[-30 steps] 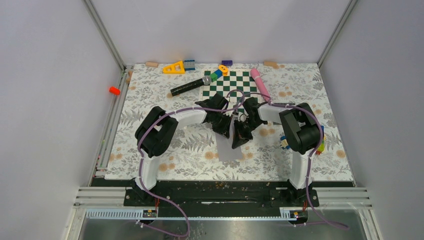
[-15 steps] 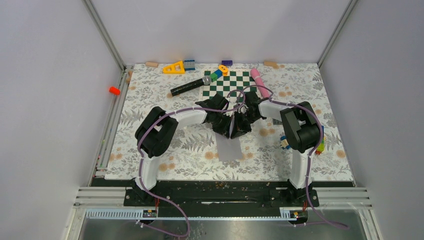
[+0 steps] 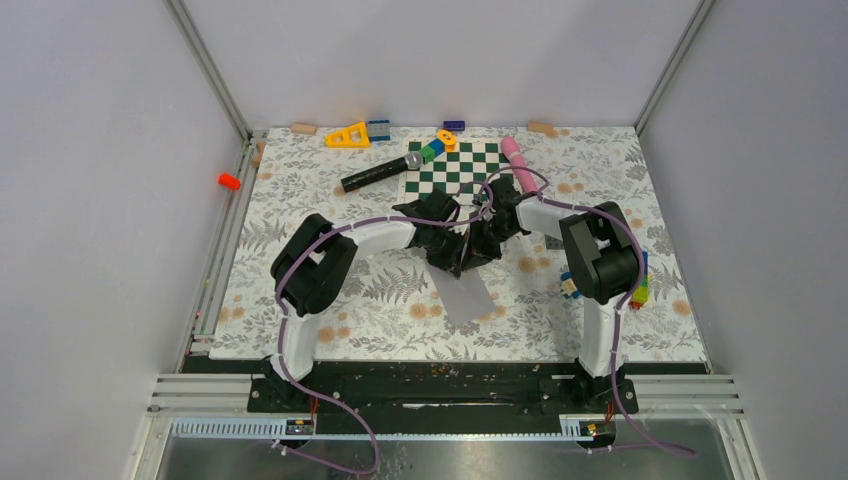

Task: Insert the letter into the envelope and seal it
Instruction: Seal the envelope flap on the envelope.

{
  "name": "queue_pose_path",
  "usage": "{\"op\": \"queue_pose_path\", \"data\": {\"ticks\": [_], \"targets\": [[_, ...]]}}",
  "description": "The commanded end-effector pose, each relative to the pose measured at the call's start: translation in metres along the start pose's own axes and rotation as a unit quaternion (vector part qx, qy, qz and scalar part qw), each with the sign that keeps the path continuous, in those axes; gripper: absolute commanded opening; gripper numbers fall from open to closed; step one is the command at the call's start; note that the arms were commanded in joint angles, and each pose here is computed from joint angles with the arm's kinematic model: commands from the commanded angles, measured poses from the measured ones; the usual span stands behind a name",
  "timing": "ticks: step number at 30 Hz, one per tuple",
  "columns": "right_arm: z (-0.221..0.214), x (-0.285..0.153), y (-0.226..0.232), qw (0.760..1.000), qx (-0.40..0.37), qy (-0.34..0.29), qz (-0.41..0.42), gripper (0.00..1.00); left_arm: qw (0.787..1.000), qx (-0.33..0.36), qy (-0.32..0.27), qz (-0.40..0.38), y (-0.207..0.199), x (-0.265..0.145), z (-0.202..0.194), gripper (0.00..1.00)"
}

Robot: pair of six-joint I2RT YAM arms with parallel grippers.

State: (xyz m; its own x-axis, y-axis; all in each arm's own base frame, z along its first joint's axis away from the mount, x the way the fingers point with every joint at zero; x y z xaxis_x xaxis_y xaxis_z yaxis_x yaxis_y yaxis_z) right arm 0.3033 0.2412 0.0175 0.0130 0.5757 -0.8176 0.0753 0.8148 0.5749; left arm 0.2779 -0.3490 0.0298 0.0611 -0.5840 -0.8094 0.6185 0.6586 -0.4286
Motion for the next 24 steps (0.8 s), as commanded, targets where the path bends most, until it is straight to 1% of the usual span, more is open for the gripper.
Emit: {"op": "queue_pose_path", "data": {"ticks": [1, 6, 11, 17, 21, 24], "targets": [[0.010, 0.000, -0.012, 0.999, 0.007, -0.025, -0.033, 0.00, 0.999, 0.007, 0.023, 0.026, 0.006, 0.003, -0.016, 0.00], [-0.015, -0.005, -0.015, 1.000, -0.018, 0.007, -0.015, 0.00, 0.999, -0.003, 0.017, 0.032, 0.011, 0.003, -0.014, 0.00], [-0.035, -0.004, -0.034, 0.999, -0.029, 0.026, -0.038, 0.00, 0.999, -0.016, 0.017, 0.029, 0.015, 0.007, -0.012, 0.00], [-0.032, -0.004, -0.034, 0.998, -0.029, 0.026, -0.046, 0.00, 1.000, -0.020, 0.007, 0.019, 0.014, 0.006, -0.005, 0.00], [-0.034, -0.004, -0.040, 0.997, -0.031, 0.028, -0.059, 0.00, 0.999, -0.033, -0.009, 0.009, 0.017, 0.002, 0.011, 0.00], [-0.034, -0.004, -0.042, 0.997, -0.033, 0.028, -0.062, 0.00, 0.999, -0.045, -0.014, 0.009, 0.022, 0.002, 0.020, 0.02]]}}
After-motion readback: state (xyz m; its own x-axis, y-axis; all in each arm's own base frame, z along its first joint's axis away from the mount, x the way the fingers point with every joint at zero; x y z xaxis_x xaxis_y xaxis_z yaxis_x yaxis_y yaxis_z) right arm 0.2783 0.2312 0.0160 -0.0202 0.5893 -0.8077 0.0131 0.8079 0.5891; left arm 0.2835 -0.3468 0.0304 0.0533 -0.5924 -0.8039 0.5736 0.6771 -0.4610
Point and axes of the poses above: each gripper's point midway between its finger pads, its own x axis out along the fingers, its own y axis along the line the jaws close on, z = x × y, the point moved 1 cm from there along -x, back along the fingers, and after that the axes turned 4 degrees about x, right-handed, at the moved point
